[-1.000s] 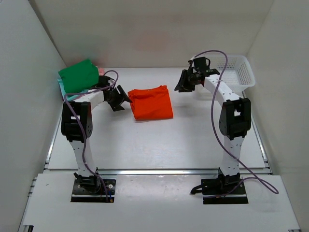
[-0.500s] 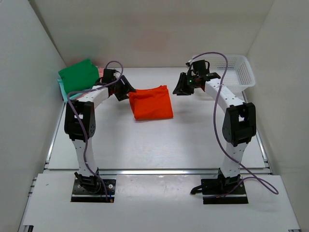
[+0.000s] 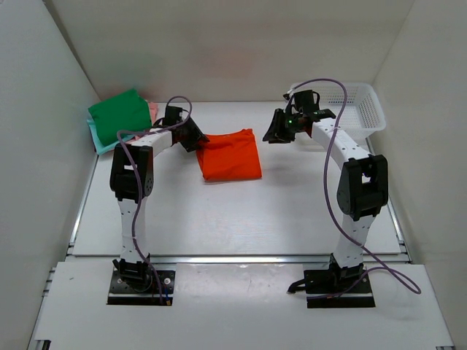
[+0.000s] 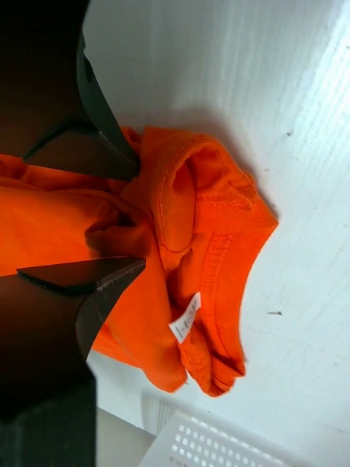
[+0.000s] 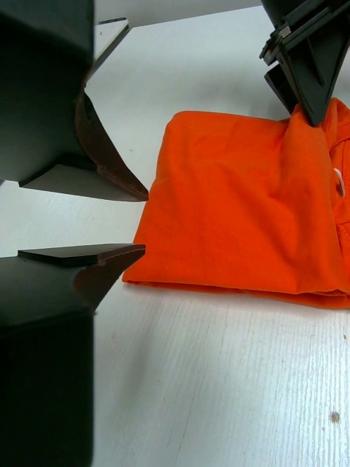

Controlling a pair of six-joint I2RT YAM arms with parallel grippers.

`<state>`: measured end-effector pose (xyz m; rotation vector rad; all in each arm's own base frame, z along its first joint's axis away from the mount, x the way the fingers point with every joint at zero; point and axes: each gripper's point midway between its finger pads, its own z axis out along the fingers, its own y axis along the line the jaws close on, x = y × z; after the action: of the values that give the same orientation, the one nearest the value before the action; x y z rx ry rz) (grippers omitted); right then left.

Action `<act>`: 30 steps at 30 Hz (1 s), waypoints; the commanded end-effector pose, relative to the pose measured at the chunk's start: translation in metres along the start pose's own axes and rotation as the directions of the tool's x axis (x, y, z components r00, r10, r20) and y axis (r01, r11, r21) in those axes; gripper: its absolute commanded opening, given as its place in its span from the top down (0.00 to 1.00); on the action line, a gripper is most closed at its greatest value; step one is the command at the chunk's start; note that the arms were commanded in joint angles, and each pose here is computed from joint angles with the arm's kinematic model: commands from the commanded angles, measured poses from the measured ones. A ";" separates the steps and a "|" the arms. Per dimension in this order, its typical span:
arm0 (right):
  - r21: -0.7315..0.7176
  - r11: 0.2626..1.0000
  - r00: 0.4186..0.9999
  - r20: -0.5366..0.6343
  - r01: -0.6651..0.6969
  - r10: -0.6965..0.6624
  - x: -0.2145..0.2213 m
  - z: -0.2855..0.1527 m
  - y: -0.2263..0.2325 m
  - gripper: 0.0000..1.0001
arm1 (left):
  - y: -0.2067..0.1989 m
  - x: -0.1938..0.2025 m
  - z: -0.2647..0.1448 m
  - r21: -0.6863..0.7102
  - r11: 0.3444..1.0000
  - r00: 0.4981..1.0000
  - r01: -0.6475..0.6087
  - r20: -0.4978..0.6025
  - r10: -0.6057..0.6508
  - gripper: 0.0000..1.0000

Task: Fold and stack the t-shirts
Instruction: Fold the long partially folded tshirt into a neat square

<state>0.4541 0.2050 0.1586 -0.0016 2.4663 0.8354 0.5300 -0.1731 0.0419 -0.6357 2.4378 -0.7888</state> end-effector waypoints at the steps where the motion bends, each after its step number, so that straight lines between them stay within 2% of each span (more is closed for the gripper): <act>1: -0.021 0.999 0.999 0.040 0.031 -0.030 -0.011 -0.007 0.005 0.73 | -0.038 -0.021 -0.013 0.090 0.996 0.998 -0.008 0.056 0.003 0.44; 6: -0.029 0.999 0.999 0.036 0.025 -0.024 -0.011 -0.005 0.006 0.73 | -0.040 -0.028 -0.018 0.109 0.993 0.998 0.033 0.054 -0.039 0.51; 9: -0.033 0.999 0.999 0.030 0.016 -0.015 -0.011 -0.004 0.002 0.72 | -0.041 -0.028 -0.020 0.111 0.993 0.998 0.043 0.037 -0.047 0.42; 15: -0.040 0.999 1.000 0.019 0.001 0.000 -0.009 0.001 0.002 0.72 | -0.046 -0.030 -0.023 0.094 0.995 0.999 0.032 0.015 -0.033 0.37; 20: -0.038 0.999 1.000 0.020 -0.004 0.004 -0.010 0.000 0.000 0.73 | -0.047 -0.025 -0.019 0.096 0.995 0.999 0.037 -0.009 -0.036 0.45; 30: -0.032 0.999 1.000 0.029 -0.006 0.007 -0.015 0.001 -0.008 0.73 | -0.041 -0.021 -0.022 0.038 0.999 0.999 0.031 -0.029 -0.030 0.44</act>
<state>0.4569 0.1981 0.1524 0.0215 2.4787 0.8630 0.5431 -0.1822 0.0675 -0.6878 2.4559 -0.8697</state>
